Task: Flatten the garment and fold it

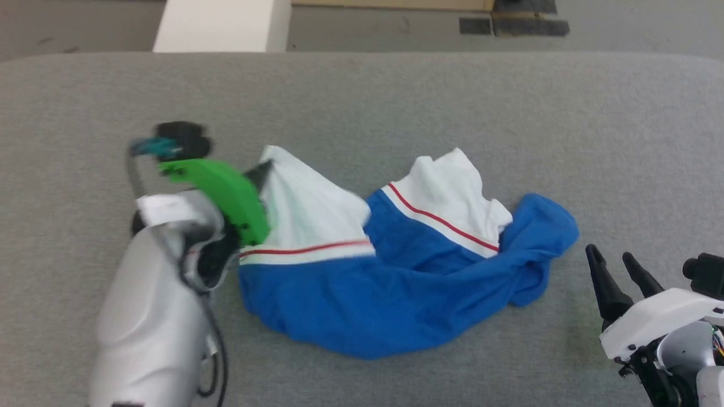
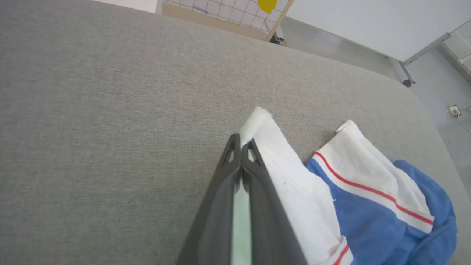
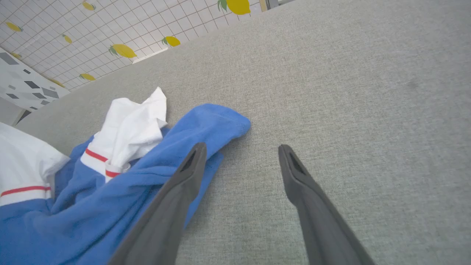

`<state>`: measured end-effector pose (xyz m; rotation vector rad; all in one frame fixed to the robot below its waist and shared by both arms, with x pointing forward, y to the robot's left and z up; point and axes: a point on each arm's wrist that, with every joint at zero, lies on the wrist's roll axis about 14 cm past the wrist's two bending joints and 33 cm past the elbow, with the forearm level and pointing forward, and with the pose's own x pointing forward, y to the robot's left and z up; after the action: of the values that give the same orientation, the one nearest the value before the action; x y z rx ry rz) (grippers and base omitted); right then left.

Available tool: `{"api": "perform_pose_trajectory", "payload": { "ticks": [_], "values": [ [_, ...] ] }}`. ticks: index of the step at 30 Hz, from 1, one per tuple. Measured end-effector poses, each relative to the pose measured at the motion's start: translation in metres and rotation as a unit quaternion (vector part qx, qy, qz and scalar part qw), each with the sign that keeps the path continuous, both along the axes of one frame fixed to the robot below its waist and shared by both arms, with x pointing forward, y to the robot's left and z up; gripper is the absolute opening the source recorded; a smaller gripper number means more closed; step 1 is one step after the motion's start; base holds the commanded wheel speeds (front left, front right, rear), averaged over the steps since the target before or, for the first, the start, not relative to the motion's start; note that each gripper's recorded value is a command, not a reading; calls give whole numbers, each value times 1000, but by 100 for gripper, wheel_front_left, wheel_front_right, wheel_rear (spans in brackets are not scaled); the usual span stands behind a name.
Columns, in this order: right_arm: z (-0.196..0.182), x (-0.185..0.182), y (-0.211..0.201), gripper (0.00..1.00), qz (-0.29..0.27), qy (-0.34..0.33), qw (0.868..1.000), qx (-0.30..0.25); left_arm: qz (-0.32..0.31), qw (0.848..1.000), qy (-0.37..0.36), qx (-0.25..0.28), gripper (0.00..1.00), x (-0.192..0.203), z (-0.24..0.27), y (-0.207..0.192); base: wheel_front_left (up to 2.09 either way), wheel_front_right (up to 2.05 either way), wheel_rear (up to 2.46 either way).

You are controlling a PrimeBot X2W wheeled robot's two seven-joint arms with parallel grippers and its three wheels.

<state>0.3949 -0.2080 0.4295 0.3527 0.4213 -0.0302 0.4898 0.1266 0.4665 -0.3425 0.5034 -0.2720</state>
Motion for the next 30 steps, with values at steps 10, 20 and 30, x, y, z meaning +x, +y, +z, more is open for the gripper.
{"api": "perform_pose_trajectory", "payload": {
  "ticks": [10, 20, 30],
  "values": [
    [19, 10, 25, 100, 36, -26, 999, 6, 263, 964, 22, -42, 0, -102, -23, 131, 0, 0, 0],
    [38, 30, 54, 100, 85, -34, 996, -5, 274, 956, 64, -81, 0, -155, -52, 108, 0, 0, 0],
    [49, 99, 99, 100, 184, 70, 970, -140, 255, 963, 39, -80, 0, -141, -47, 99, 0, 0, 0]
  ]
}}
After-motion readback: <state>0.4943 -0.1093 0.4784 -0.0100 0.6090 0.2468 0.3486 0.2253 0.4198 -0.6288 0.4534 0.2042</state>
